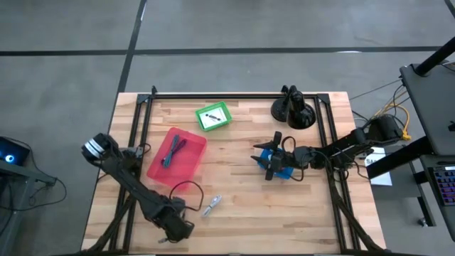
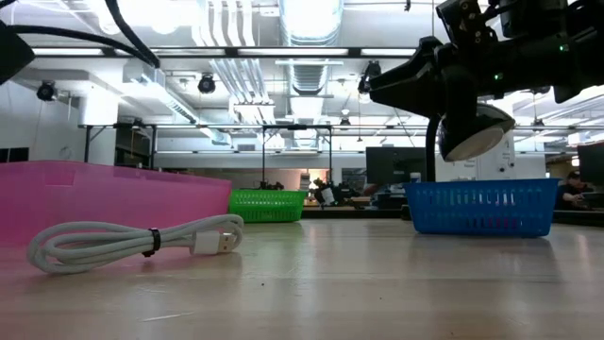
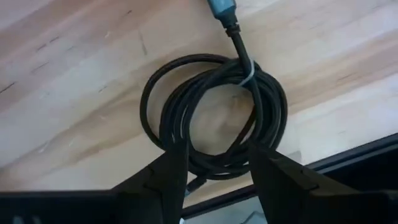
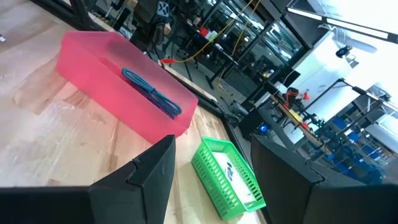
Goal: Pick and place items into bin
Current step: Put the black charger cable into the pink bin
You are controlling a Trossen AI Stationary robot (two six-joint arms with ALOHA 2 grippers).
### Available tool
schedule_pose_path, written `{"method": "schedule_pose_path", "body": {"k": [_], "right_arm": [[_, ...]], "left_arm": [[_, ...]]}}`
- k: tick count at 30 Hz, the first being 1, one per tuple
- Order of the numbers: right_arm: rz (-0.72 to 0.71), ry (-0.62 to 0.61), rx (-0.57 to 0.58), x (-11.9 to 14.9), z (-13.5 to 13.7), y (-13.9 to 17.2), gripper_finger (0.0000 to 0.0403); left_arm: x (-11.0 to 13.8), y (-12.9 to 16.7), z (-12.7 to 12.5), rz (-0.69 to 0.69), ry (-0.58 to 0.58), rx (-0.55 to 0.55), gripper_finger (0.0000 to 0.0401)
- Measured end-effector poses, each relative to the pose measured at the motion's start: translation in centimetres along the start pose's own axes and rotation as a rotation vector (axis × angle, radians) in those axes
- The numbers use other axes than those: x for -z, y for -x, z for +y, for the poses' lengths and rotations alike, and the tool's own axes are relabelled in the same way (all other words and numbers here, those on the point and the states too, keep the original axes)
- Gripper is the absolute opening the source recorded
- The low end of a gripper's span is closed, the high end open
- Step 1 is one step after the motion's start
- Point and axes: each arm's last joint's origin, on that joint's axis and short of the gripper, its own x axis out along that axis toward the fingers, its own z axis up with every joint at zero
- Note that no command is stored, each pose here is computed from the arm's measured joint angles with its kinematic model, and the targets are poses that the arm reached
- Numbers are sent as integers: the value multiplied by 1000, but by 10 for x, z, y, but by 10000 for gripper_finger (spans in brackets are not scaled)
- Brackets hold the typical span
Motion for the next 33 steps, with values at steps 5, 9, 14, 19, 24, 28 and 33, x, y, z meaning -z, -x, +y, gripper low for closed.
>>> {"method": "schedule_pose_path", "body": {"k": [5, 9, 14, 19, 24, 28, 33], "right_arm": [[0, 0, 0, 0, 0, 0, 196], [0, 0, 0, 0, 0, 0, 196], [0, 0, -1, 0, 0, 0, 196], [-1, 0, -1, 0, 0, 0, 196], [0, -1, -1, 0, 0, 0, 196], [0, -2, -1, 0, 0, 0, 196], [0, -4, -1, 0, 0, 0, 196]], "left_arm": [[-3, -14, 3, -16, 4, -40, 152], [-7, -24, 8, -16, -24, -84, 152], [-10, -32, 11, -20, -109, -114, 152], [-12, -38, 13, 2, -177, -136, 137], [-11, -37, 13, 26, -236, -147, 71], [-8, -35, 10, 64, -302, -122, 12], [-3, -25, 4, 106, -405, -80, 4]]}}
